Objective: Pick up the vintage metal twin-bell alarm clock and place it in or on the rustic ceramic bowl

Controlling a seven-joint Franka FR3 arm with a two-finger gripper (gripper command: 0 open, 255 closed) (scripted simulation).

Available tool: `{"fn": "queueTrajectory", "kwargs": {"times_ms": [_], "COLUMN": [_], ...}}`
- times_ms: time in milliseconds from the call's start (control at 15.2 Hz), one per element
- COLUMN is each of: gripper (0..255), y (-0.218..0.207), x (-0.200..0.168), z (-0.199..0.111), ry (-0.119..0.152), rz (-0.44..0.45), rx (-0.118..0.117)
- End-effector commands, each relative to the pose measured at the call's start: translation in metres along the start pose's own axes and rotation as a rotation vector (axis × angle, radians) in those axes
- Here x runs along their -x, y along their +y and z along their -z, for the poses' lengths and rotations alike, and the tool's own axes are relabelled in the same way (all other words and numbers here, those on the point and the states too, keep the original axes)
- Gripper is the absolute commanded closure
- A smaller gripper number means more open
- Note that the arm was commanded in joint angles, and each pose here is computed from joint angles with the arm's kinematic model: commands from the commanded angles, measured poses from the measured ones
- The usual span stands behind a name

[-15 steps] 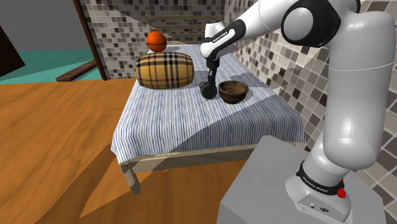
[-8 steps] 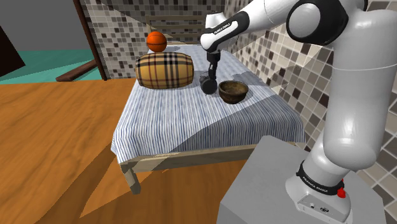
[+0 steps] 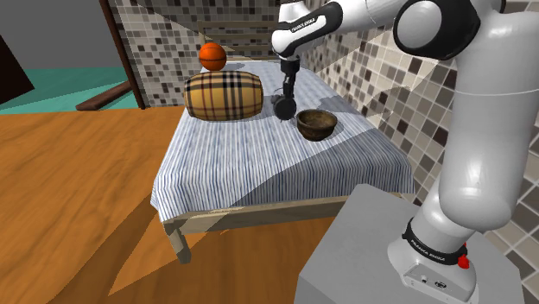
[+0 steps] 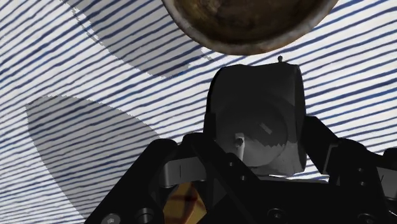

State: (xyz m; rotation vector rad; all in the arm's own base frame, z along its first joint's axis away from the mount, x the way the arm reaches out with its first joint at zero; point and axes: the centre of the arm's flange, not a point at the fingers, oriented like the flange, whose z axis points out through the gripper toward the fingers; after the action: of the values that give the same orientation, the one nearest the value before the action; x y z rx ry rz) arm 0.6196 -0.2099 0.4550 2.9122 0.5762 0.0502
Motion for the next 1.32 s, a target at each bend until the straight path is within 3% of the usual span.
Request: {"fn": "queueTrajectory", "kwargs": {"times_ms": [0, 924, 1254], "gripper": [255, 255, 255], "y": [0.002, 0.015, 0.028], "x": [0.001, 0.001, 0.064], "z": [0.011, 0.082, 0.096], "ry": [0.000, 0.000, 0.000], "rz": [0.000, 0.000, 0.000], "rx": [0.000, 0.000, 0.000]}}
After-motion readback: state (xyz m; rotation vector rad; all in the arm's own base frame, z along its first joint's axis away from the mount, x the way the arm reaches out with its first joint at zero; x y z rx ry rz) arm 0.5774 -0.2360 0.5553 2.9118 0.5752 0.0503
